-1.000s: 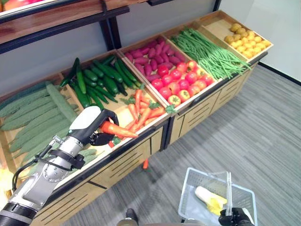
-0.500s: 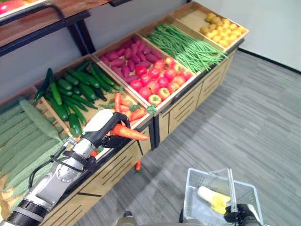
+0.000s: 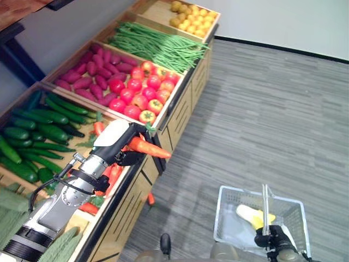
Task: Get the vegetables into the basket
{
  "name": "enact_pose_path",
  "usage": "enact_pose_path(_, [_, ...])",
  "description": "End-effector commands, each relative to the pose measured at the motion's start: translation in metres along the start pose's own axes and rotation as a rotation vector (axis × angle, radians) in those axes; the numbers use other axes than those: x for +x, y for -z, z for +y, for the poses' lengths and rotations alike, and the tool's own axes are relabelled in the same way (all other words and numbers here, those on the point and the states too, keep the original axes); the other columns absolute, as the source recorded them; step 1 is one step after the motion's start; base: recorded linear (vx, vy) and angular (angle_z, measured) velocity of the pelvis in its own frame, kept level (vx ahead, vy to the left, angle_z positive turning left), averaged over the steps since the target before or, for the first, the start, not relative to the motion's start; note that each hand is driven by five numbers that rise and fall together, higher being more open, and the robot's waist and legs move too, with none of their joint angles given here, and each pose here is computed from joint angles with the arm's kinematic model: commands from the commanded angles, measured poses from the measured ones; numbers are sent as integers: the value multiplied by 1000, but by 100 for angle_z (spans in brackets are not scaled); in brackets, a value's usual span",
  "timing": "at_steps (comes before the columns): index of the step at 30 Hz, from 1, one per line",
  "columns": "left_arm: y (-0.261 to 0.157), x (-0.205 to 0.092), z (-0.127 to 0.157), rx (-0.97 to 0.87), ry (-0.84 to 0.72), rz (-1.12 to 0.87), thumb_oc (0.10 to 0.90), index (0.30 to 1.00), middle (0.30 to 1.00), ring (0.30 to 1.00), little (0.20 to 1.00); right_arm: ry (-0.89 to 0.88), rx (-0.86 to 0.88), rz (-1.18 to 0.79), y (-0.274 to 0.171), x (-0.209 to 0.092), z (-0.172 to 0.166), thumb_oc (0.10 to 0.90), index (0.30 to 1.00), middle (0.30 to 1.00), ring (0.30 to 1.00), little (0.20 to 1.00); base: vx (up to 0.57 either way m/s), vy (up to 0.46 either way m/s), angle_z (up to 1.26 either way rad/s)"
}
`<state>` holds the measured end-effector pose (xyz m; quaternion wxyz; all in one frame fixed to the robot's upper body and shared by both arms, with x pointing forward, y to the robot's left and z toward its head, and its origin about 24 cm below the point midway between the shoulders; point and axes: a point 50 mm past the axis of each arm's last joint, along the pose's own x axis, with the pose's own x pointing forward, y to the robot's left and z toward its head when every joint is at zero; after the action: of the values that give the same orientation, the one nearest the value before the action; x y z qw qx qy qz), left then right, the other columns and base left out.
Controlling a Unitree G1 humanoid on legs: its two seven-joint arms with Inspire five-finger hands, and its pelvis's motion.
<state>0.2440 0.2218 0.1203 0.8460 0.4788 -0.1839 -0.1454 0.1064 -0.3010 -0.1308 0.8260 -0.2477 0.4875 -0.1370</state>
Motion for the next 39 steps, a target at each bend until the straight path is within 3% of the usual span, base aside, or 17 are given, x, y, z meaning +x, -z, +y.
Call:
enact_pose_path(1, [-25,7,49,50,-203,-159,400,300,300,300,300,78,-14,-85,-20,6,-25,400,300,300,300,300,-196,88,-220])
enact_pose_path(9, [-14,-3,42,6,-211,-86,400,300,300,300,300,85,-56,-73,-17,6,-26,400,300,300,300,300,-40,-314,-86])
enact_pose_path(19, [-22,16,27,-79,-238,-135,400,300,300,300,300,200,-62,-139,-36,10,-68,400,300,300,300,300,16,-194,-50])
enact_pose_path(24, [-33,24,21,-115,-145,-203,400,300,300,300,300,289,-119,-136,-45,11,-108,400,300,300,300,300,75,74,-7])
enact_pose_path(28, [-44,30,16,-97,-45,-264,400,300,300,300,300,336,-182,-307,-96,8,-128,400,300,300,300,300,63,124,-21])
enact_pose_path(30, [-52,36,16,-46,1,-312,400,300,300,300,300,305,-216,-537,-149,-3,-120,400,300,300,300,300,21,56,6])
enact_pose_path(33, [-54,40,14,-22,34,-332,400,300,300,300,300,294,-196,-624,-167,-10,-119,400,300,300,300,300,2,3,1])
enact_pose_path(37, [-64,52,6,46,119,-403,400,300,300,300,300,250,-233,-923,-239,-41,-100,400,300,300,300,300,7,0,4])
enact_pose_path(39, [-68,57,3,58,143,-425,400,300,300,300,300,247,-260,-968,-254,-46,-98,400,300,300,300,300,4,-2,2])
